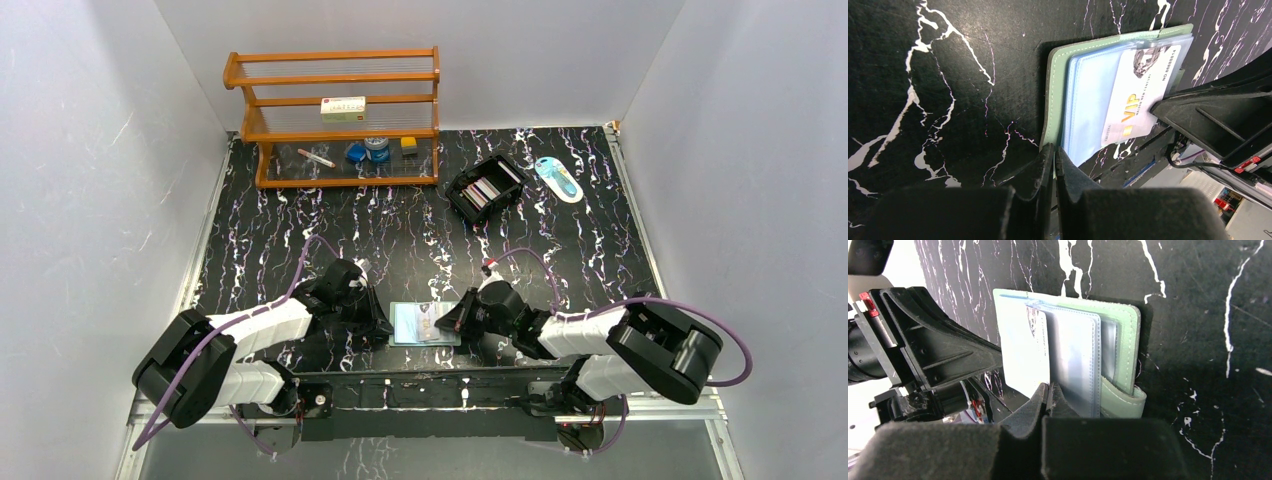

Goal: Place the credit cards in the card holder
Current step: Insert the credit card into the card holder.

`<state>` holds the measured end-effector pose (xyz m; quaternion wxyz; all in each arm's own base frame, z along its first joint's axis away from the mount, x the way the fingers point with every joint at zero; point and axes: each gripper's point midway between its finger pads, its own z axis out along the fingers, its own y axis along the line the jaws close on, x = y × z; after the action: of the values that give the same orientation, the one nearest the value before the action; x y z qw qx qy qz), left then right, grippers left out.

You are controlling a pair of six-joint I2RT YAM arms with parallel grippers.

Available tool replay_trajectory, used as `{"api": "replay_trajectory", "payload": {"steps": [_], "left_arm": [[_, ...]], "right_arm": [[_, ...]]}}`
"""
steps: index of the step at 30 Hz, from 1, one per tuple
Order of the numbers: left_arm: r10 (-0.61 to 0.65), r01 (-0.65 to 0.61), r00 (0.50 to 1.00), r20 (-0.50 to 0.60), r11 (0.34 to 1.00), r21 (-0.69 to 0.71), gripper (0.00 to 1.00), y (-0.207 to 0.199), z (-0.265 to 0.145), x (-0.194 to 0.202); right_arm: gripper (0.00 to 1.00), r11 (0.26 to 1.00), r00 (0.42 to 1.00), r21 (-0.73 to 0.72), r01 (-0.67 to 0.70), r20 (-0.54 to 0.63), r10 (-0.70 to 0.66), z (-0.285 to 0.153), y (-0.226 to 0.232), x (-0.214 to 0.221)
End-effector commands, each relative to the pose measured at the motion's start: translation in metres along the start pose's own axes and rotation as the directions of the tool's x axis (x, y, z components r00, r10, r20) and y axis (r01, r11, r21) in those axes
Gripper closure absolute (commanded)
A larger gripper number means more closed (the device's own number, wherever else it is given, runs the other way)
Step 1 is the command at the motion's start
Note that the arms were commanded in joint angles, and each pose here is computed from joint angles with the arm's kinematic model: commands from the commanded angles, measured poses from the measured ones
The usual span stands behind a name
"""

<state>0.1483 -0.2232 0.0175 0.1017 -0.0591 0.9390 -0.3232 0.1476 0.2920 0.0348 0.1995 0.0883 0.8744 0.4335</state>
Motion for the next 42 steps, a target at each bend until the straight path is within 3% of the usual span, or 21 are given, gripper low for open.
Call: {"api": "replay_trajectory", "payload": {"steps": [1,8,15,24,30,42], "left_arm": [[-0.038,0.032,0.996,-0.081,0.997,-0.076,0.95,0.024,0.001,0.025],[-0.044,0.038,0.996,-0.075,0.996,-0.075,0.95,0.023,0.001,0.025],[-0.045,0.041,0.996,-0.072,0.997,-0.065,0.95,0.019,0.001,0.027],[-0.044,0.040,0.996,-0.080,0.998,-0.050,0.94,0.014,0.003,0.027],[-0.039,0.036,0.996,-0.085,0.999,-0.036,0.94,0.010,0.003,0.027],[-0.043,0.041,0.996,-0.080,0.999,-0.024,0.93,0.006,0.005,0.024]], "right_arm": [[1.00,0.996,0.996,0.042,-0.084,-0.026,0.085,0.001,-0.009,0.012],[0.99,0.992,0.993,0.076,-0.105,-0.045,0.108,0.006,-0.009,0.019],[0.90,0.992,0.997,0.122,-0.041,-0.055,0.048,0.012,-0.010,0.018],[0.62,0.967,0.997,0.241,0.079,-0.013,-0.079,-0.001,-0.004,-0.005],[0.54,0.969,0.993,0.219,0.116,-0.024,-0.113,0.004,0.009,-0.009],[0.55,0.981,0.986,0.122,0.149,-0.098,-0.138,0.028,0.038,0.008]]}}
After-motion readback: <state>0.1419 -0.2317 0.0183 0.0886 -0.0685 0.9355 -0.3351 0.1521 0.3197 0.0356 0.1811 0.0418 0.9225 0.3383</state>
